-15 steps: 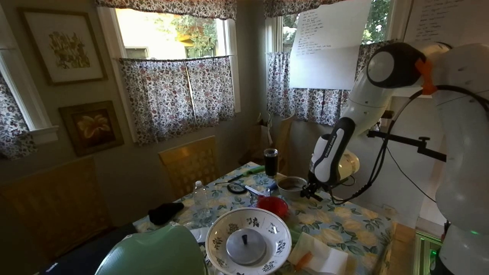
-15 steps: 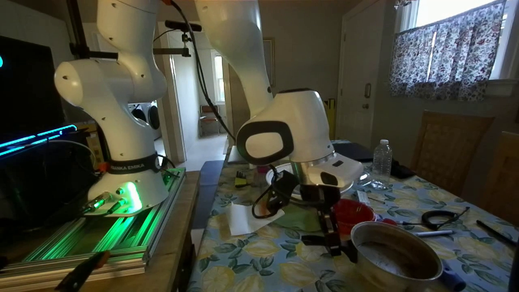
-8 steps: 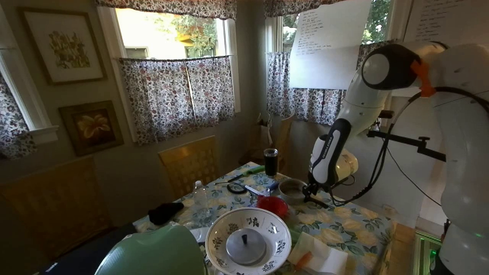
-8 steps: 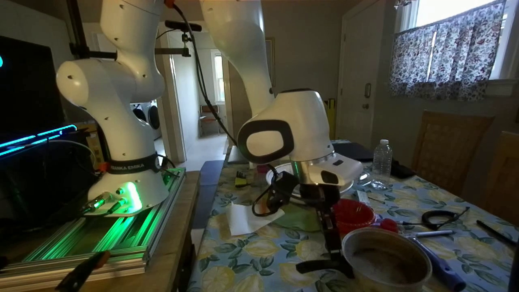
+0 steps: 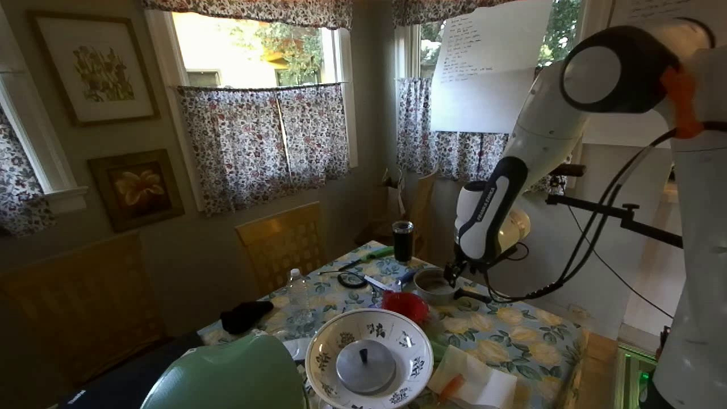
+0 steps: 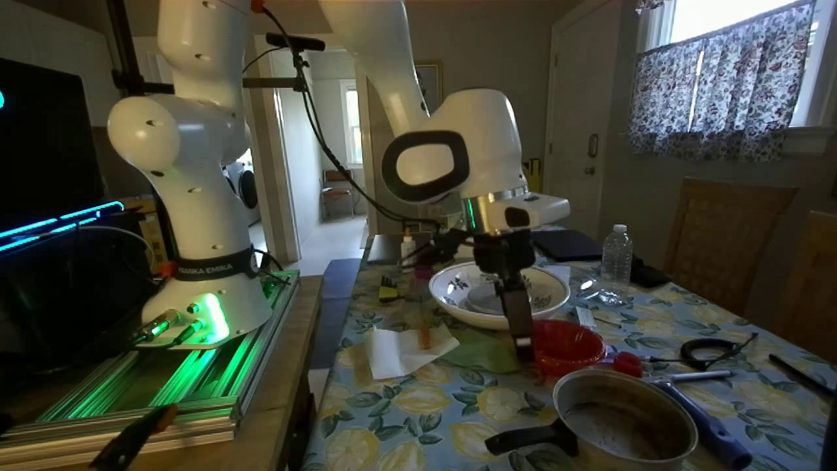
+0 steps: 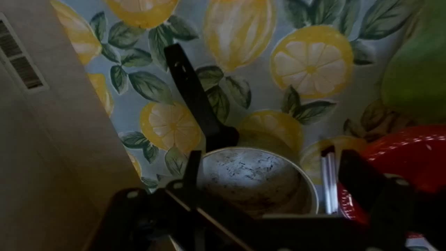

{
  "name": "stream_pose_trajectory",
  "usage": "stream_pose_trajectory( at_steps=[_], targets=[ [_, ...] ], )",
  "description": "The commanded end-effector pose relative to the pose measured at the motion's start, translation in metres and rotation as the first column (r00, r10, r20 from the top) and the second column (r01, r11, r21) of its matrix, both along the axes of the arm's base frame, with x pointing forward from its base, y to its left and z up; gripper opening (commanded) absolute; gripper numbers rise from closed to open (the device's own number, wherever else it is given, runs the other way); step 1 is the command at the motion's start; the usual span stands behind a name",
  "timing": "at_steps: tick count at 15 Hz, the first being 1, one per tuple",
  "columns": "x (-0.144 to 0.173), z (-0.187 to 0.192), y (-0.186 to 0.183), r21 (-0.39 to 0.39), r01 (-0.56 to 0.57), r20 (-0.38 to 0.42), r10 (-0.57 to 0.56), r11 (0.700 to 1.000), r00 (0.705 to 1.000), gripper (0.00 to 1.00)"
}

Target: Pick up the pot from the table and pour it's contents in the bowl

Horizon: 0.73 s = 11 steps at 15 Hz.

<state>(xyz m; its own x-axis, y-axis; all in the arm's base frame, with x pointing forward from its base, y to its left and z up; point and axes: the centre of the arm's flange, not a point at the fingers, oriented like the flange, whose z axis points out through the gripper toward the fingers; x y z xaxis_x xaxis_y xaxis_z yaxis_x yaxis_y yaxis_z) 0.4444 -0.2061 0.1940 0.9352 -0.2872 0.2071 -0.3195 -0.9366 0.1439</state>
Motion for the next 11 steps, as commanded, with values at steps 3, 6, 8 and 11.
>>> stream_pose_trajectory(
  at_steps=[3, 6, 8, 11],
  targets=[
    [-0.03, 0.089, 0.085, 0.076, 0.139, -0.167, -0.125, 0.987, 0.978, 1.0],
    [-0.042, 0.12, 0.125, 0.07, 0.168, -0.196, -0.151, 0.983, 0.969, 1.0],
    [-0.021, 0.1, 0.113, 0.059, 0.144, -0.194, -0.13, 0.988, 0.972, 1.0],
    [-0.03, 0.119, 0.132, 0.053, 0.144, -0.166, -0.133, 0.988, 0.977, 1.0]
  ],
)
